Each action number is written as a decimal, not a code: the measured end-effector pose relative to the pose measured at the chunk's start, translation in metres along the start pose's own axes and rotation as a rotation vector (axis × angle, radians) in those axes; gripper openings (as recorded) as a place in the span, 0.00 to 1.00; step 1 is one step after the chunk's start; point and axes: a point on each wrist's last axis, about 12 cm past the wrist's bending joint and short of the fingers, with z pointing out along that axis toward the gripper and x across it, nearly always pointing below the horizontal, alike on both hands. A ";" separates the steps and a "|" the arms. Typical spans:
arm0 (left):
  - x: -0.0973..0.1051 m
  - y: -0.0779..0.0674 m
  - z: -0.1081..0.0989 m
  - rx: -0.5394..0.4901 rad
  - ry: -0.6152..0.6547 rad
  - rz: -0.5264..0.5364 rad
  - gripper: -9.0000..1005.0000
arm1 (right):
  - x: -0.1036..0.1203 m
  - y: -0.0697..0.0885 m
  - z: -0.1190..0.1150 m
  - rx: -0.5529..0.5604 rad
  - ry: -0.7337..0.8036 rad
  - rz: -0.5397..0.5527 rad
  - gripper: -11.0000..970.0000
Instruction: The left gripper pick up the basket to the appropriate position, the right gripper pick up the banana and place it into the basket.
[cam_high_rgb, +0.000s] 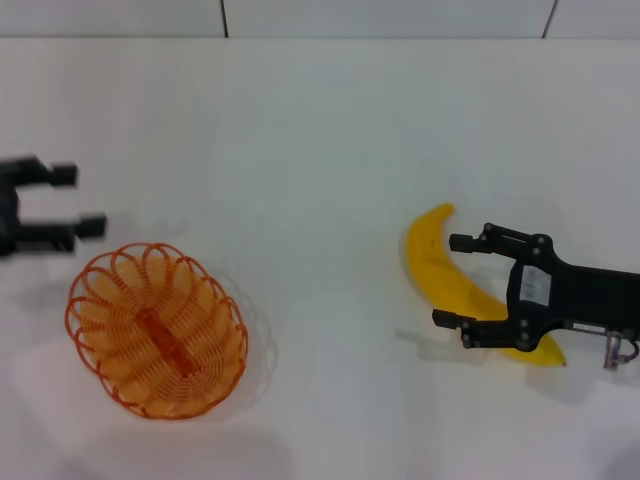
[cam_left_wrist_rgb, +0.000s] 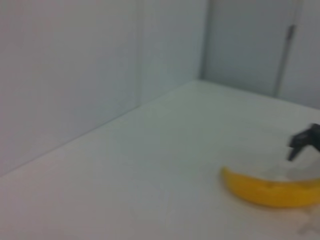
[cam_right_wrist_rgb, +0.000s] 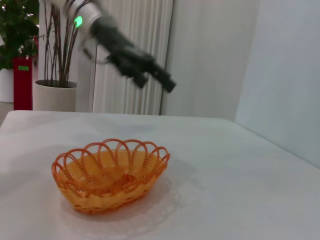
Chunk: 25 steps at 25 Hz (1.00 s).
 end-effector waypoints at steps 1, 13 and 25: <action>-0.012 0.007 -0.003 -0.009 0.028 -0.022 0.84 | -0.001 0.000 0.001 -0.002 -0.001 -0.001 0.90; -0.091 0.050 0.023 -0.065 0.636 0.034 0.83 | -0.012 -0.012 0.014 -0.036 -0.017 -0.035 0.91; -0.076 0.011 0.100 0.093 0.721 0.408 0.80 | -0.013 -0.013 0.017 -0.042 -0.021 -0.033 0.90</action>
